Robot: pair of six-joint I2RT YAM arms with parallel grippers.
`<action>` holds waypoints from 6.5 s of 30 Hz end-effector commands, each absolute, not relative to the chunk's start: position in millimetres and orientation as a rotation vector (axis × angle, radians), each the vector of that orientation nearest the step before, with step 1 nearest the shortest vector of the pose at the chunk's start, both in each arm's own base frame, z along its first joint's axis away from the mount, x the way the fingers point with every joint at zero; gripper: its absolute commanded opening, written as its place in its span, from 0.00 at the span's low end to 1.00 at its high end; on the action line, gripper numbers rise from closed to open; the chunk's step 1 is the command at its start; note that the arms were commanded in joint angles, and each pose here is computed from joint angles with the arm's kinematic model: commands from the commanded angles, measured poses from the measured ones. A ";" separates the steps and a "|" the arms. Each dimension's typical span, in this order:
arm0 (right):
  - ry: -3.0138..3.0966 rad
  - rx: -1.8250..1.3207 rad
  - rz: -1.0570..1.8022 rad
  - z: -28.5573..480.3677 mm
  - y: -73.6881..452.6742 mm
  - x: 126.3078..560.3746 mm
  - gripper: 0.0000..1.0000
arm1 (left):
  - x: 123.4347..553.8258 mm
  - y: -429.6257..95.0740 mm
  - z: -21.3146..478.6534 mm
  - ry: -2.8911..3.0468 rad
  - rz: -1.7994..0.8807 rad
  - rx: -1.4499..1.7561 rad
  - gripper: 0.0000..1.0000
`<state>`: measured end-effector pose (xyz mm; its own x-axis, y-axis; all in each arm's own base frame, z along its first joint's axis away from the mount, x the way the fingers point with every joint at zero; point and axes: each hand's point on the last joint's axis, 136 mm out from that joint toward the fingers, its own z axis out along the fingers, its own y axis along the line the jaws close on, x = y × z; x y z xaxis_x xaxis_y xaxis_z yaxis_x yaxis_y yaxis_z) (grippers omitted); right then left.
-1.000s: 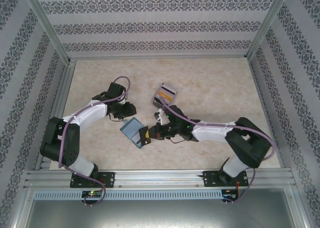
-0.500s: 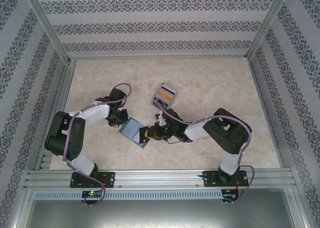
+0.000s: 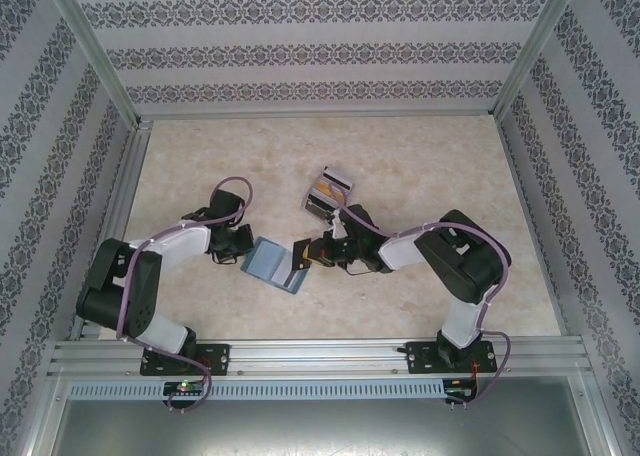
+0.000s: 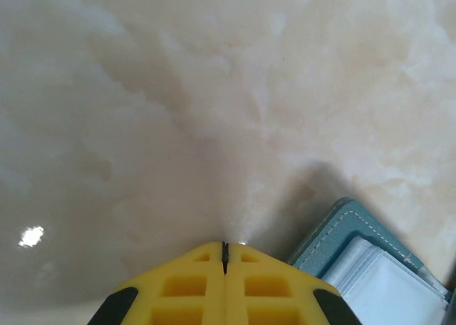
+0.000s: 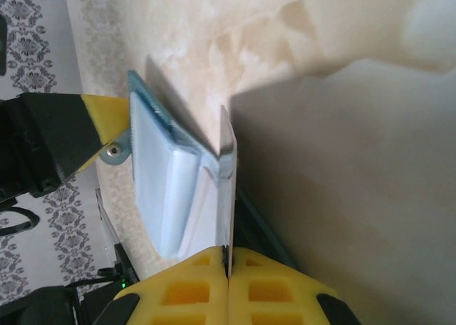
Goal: Put the credit cards into the card holder
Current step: Rotate the card holder at the bottom-center of the table, then insert the credit card into the card slot, then rotate the card holder at the bottom-center of the table.
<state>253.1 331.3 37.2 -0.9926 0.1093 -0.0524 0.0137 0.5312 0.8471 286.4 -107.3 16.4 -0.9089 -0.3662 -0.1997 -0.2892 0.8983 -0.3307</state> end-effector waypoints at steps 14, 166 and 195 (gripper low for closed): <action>2.701 -0.046 1.461 64.2 349.0 219.9 0.00 | 225.3 -125.4 -25.9 2.815 -0.736 -0.991 0.00; 2.781 -0.304 1.023 53.4 364.5 216.5 0.14 | 196.9 -132.9 -28.4 2.816 -0.602 -0.924 0.00; 2.772 -0.329 1.027 42.3 373.7 225.8 0.15 | 205.5 -137.4 -1.1 2.772 -0.654 -0.875 0.00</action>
